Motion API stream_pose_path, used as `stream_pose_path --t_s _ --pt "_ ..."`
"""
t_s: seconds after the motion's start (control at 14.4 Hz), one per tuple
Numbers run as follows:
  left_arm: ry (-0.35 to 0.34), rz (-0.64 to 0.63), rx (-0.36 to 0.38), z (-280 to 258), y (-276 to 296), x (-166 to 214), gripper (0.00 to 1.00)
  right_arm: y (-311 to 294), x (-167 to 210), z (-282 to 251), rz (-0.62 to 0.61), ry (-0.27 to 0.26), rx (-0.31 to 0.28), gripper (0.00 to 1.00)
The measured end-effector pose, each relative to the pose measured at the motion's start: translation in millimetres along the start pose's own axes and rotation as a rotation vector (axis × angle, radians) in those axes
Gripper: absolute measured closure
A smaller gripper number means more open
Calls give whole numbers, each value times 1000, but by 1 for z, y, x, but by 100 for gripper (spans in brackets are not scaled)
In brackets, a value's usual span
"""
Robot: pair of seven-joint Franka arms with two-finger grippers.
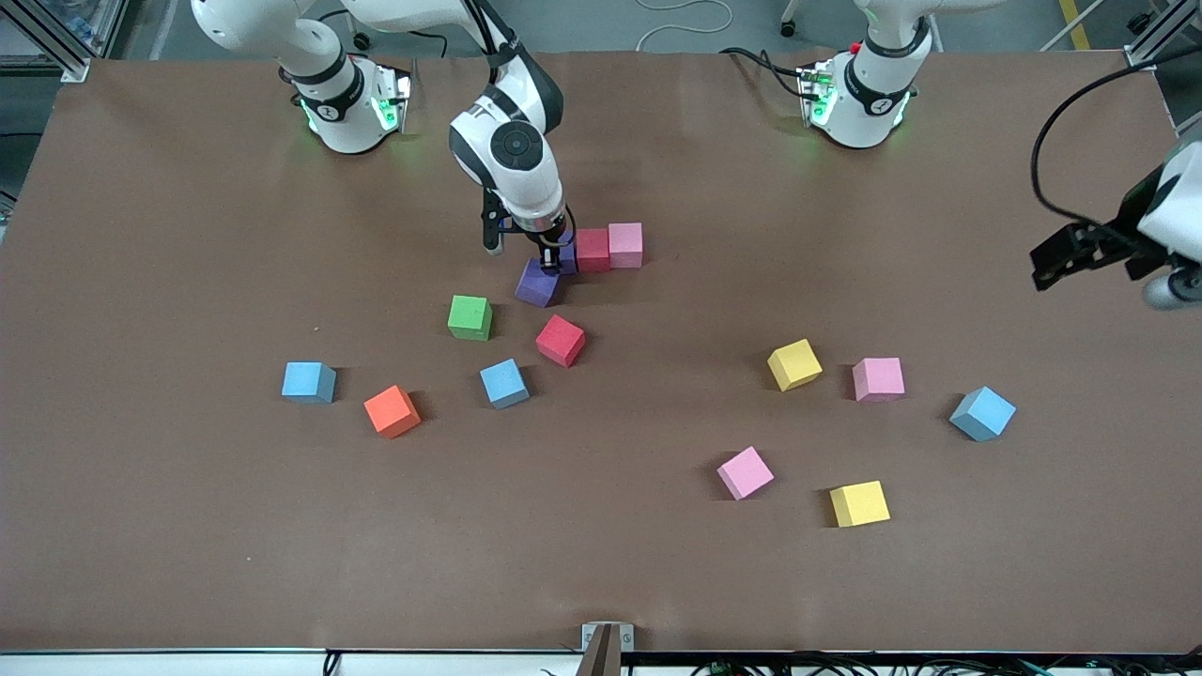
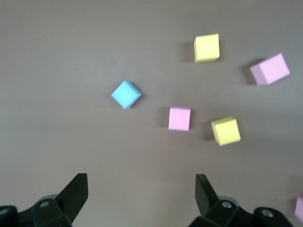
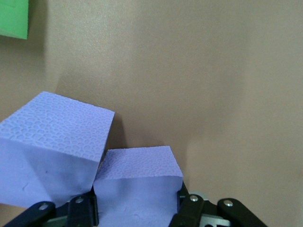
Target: Arrange 11 blocks into digit 3
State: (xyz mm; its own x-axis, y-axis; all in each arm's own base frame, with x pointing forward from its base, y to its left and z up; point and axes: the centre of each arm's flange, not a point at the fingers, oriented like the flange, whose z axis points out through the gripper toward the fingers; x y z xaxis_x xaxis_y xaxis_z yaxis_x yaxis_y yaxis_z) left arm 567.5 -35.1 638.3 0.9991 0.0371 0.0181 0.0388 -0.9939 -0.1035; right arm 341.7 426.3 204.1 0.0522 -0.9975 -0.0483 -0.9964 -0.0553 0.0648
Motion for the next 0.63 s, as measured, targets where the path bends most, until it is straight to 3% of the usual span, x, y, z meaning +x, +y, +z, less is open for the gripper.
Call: stream_pose_path --t_s 0.63 --pt "-4 21 6 -10 -1 -25 0 0 -1 1 -1 -1 1 42"
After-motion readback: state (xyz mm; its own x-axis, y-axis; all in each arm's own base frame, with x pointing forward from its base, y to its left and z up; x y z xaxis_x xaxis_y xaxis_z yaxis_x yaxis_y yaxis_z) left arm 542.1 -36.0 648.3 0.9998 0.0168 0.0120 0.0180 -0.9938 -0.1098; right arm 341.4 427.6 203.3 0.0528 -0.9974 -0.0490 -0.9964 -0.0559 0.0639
